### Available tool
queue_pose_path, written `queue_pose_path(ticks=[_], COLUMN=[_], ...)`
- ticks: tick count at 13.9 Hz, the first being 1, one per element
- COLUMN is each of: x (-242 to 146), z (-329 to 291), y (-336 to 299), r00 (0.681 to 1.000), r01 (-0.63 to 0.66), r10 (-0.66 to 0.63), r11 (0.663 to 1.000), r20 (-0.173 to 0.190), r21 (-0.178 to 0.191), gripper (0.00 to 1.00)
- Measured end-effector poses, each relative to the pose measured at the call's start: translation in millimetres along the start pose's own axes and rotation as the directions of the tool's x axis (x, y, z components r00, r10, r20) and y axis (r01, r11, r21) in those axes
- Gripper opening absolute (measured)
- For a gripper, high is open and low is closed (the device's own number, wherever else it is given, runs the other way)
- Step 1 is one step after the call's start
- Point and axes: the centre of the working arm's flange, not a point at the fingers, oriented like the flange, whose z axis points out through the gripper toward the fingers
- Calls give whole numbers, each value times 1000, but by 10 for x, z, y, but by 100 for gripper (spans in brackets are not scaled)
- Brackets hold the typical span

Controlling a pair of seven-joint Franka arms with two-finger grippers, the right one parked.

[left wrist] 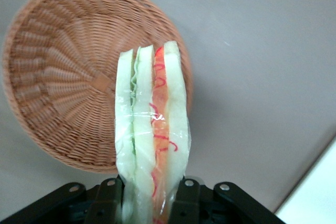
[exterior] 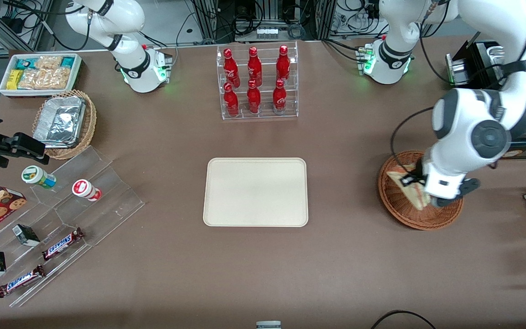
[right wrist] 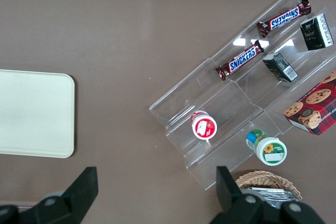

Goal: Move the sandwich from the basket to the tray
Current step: 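Carry the sandwich with the left gripper over the cream tray, then lower the sandwich onto the tray and open the left gripper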

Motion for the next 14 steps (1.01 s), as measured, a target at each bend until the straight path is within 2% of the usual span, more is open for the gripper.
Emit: queue_pose_path(ticks=[3,6,11,14], x=[-443,-901,-1535,-1672], z=[87,298,921,1153], y=[728,1541,2517,2686], r00=[989,960,902,892], r01=[-148,-281,-428,-449], r10=[148,281,426,446], r11=[989,959,904,893], r20=[-5,-4,-62,-72], r21=[17,25,-7,-22], gripper=[29,30,36,36])
